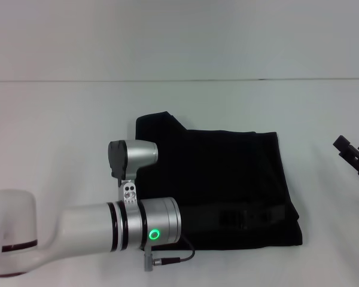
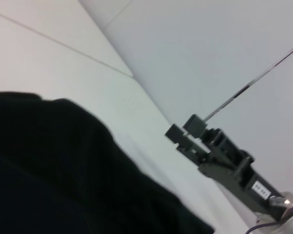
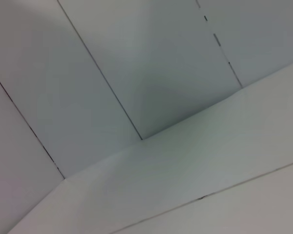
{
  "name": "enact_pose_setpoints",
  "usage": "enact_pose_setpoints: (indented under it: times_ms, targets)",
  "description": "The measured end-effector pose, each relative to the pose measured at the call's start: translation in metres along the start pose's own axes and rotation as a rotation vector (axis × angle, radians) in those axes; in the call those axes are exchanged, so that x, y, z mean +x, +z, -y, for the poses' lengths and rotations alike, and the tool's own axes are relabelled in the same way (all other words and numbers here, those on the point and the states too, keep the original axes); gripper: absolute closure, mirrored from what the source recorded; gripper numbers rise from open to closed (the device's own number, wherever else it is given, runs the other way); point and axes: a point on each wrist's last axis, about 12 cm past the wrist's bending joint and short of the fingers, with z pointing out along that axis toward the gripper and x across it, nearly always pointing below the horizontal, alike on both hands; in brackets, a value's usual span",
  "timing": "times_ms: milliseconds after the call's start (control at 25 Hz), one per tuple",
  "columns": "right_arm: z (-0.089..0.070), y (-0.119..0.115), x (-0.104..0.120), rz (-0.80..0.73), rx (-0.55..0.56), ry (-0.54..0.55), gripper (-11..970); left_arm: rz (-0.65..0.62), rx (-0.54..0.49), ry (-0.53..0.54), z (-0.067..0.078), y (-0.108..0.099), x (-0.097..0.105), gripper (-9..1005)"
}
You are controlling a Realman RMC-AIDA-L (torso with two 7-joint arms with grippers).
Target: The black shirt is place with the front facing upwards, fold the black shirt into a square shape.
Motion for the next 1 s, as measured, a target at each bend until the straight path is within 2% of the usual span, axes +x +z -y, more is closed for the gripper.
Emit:
enact_pose_setpoints:
  times_ms: [200,280,480,600,680,800,880,1000]
  targets:
    - [0.001,-0.001,0.0,0.002,0.004,0.002,72,-0.012,0.022,0.007,0.004,0.003,-0.001,431]
    - [0.001,-0.001,0.0,0.003,0.004,0.0,72,0.015,0.064,0.003,0.006,-0.002,-0.002,375]
    - [-0.005,-0.001,-0.003,0.021,-0.048,-0.008,75,0.171,0.158,0.03,0.004,-0.041,-0.015,236]
    - [-0.016,-0.008,-0.009,0.069,-0.162,-0.017,78,0.226,0.175,0.056,0.0,-0.066,-0.019,172]
    - [-0.026,-0.015,-0.013,0.091,-0.275,-0.02,78,0.241,0.144,0.067,-0.006,-0.08,-0.02,135]
    - [-0.037,-0.023,-0.015,0.041,-0.432,-0.021,77,0.261,0.08,0.075,-0.015,-0.095,-0.018,100]
    - [-0.04,-0.025,-0.013,-0.021,-0.493,-0.026,112,0.286,0.033,0.08,-0.021,-0.102,-0.02,103]
    - [-0.042,-0.023,-0.004,-0.109,-0.51,-0.035,185,0.306,-0.014,0.091,-0.026,-0.105,-0.023,105]
